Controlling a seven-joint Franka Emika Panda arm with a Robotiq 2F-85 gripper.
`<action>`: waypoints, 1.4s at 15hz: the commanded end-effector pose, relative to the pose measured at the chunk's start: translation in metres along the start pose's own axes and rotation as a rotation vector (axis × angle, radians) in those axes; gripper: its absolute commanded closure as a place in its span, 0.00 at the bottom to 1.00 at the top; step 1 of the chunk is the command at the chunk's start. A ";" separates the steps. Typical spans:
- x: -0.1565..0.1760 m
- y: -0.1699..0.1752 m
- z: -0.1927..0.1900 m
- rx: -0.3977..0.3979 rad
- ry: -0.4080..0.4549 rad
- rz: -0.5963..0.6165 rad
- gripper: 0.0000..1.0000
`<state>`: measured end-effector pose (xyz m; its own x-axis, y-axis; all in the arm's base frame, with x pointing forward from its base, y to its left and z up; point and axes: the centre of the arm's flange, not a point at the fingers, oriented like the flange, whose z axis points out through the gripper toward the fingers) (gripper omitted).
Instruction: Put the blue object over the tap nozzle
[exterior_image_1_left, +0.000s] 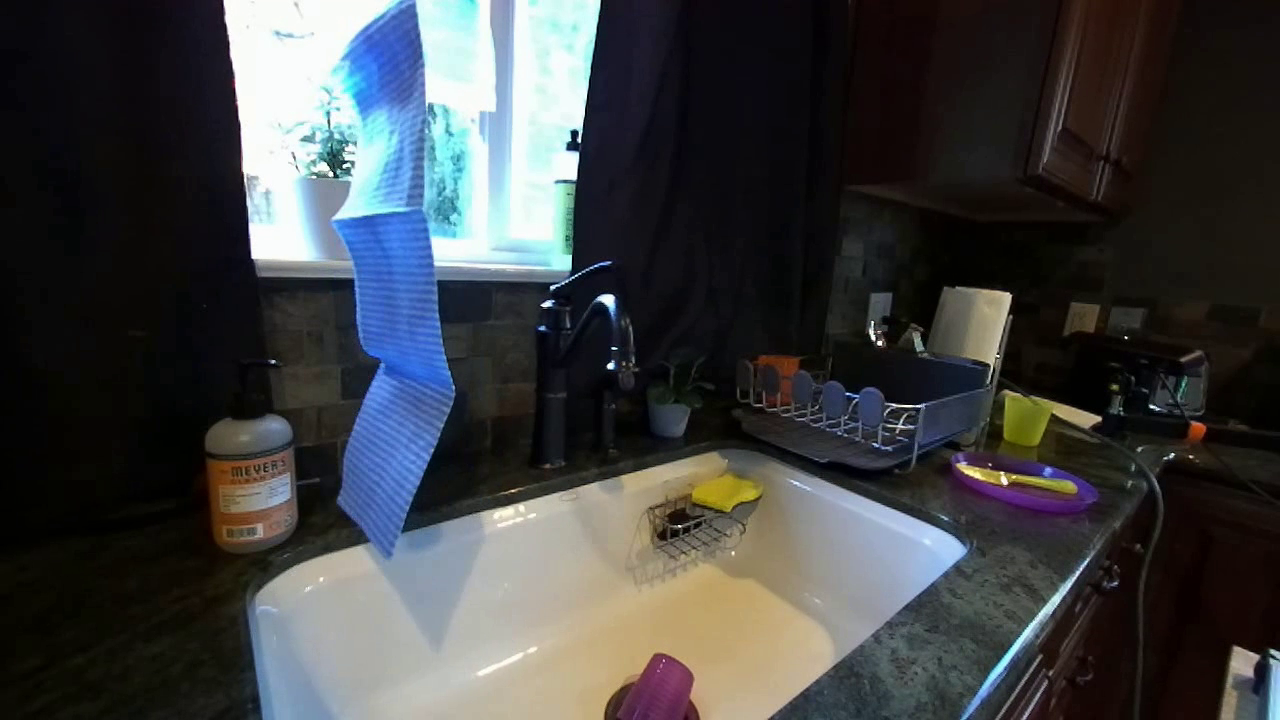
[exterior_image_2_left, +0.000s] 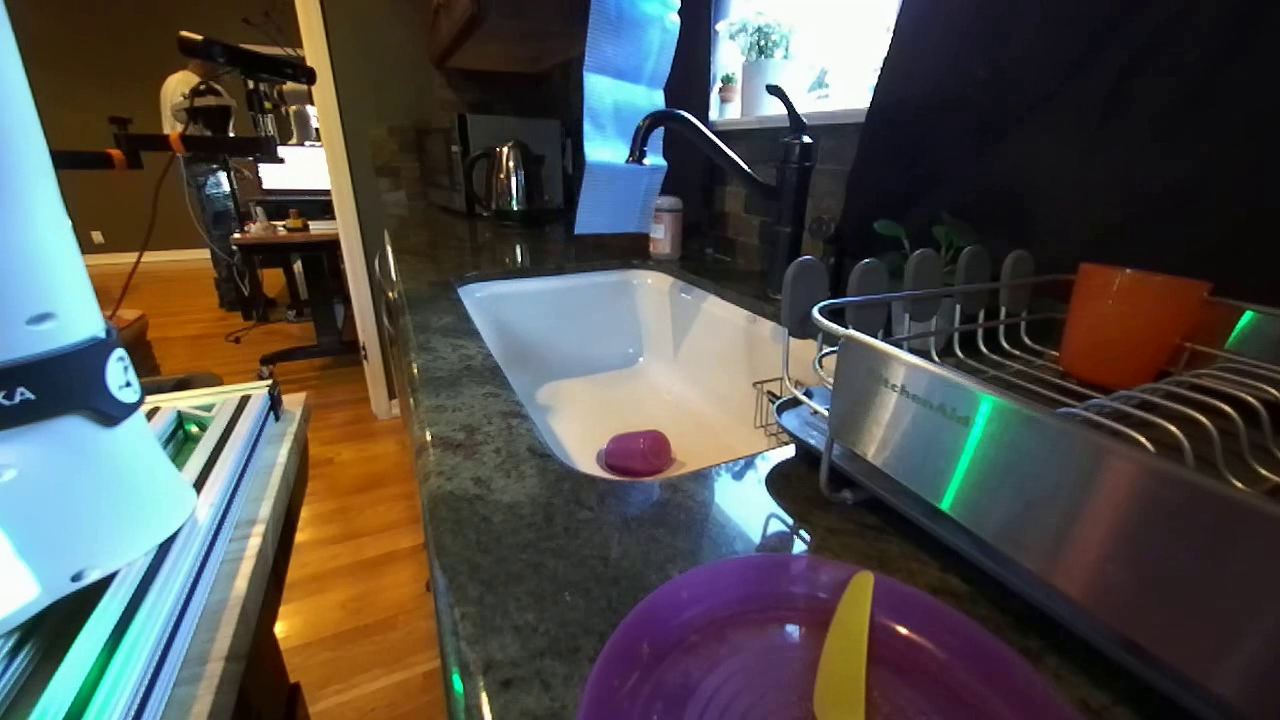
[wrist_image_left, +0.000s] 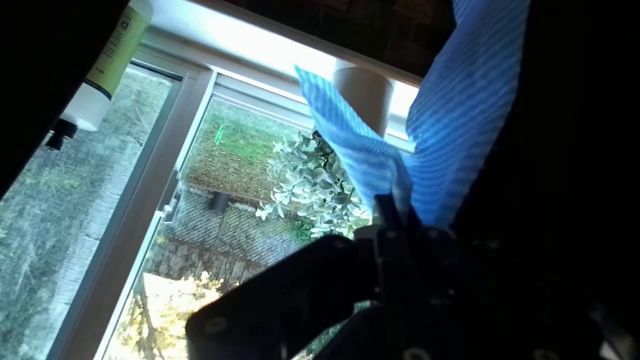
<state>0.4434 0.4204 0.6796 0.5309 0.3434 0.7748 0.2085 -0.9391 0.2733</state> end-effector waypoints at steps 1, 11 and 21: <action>-0.040 0.008 -0.017 0.021 -0.024 0.063 1.00; -0.038 0.005 -0.013 0.006 -0.013 0.071 1.00; -0.053 0.056 0.011 -0.103 -0.051 0.163 1.00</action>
<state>0.4451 0.3661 0.6550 0.5808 0.2223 0.7831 0.0870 -0.9734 0.2118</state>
